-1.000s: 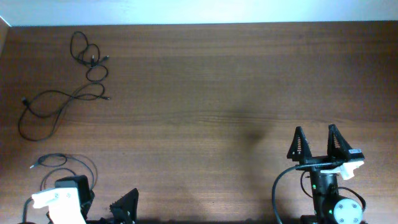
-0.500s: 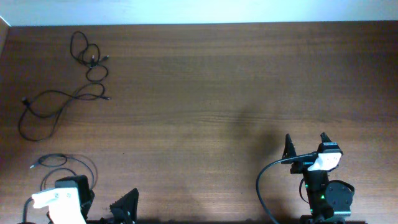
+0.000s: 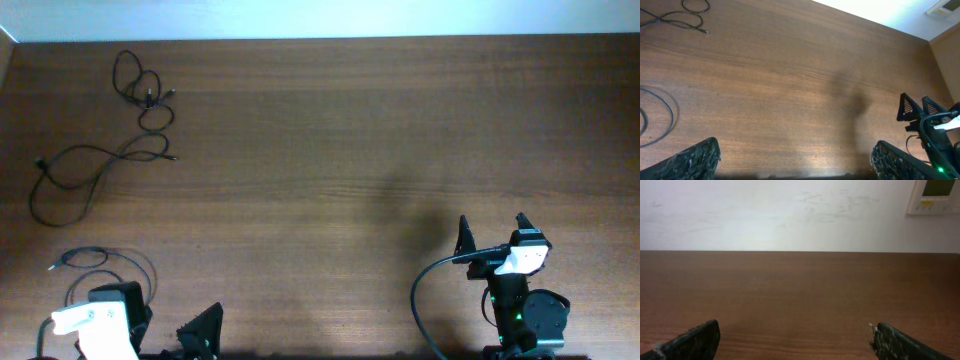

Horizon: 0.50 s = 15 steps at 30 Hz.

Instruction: Untangle cables

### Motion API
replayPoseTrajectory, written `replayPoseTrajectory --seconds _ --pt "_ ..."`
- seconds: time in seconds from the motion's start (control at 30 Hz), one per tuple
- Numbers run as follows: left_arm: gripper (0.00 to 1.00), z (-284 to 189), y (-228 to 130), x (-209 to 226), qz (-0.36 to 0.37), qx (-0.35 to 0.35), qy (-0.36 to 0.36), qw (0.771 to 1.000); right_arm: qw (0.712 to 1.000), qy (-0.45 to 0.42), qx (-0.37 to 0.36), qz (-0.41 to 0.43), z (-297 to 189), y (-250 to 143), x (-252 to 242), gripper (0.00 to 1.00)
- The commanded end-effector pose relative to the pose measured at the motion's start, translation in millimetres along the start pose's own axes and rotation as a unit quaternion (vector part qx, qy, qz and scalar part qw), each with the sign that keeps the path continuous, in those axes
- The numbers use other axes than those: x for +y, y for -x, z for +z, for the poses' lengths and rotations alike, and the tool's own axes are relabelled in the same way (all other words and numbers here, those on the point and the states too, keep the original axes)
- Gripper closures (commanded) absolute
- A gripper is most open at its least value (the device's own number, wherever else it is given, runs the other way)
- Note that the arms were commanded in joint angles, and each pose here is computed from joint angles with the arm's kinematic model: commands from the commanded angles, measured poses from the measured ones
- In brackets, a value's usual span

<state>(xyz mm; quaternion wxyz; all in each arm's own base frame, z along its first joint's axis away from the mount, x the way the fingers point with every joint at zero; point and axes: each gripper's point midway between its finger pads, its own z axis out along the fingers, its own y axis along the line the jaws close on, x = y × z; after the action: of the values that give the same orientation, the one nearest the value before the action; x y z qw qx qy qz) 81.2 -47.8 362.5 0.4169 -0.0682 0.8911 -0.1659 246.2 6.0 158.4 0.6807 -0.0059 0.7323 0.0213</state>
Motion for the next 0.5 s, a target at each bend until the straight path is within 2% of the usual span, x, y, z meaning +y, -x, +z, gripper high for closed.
replayPoseTrajectory --seconds 0.0,0.1,0.2,0.37,0.47 --pt "0.01 0 -1 -2 0.004 0.003 -0.009 1.000 1.000 -0.007 0.001 -0.002 0 -2 -3 0.02" --pt "0.01 -8 -7 -6 0.017 -0.009 -0.021 1.000 1.000 -0.007 0.001 -0.002 0 -2 -3 0.02" --pt "0.01 -29 -22 -9 0.035 -0.053 -0.032 0.997 1.000 -0.007 0.001 -0.002 0 -2 -3 0.02" --pt "0.01 -78 -69 -14 0.087 -0.162 -0.078 0.980 1.000 -0.007 0.001 -0.002 0 -2 -3 0.02" --pt "0.01 -90 -91 -11 0.100 -0.205 -0.085 0.970 1.000 -0.007 0.001 -0.002 0 -2 -3 0.02"
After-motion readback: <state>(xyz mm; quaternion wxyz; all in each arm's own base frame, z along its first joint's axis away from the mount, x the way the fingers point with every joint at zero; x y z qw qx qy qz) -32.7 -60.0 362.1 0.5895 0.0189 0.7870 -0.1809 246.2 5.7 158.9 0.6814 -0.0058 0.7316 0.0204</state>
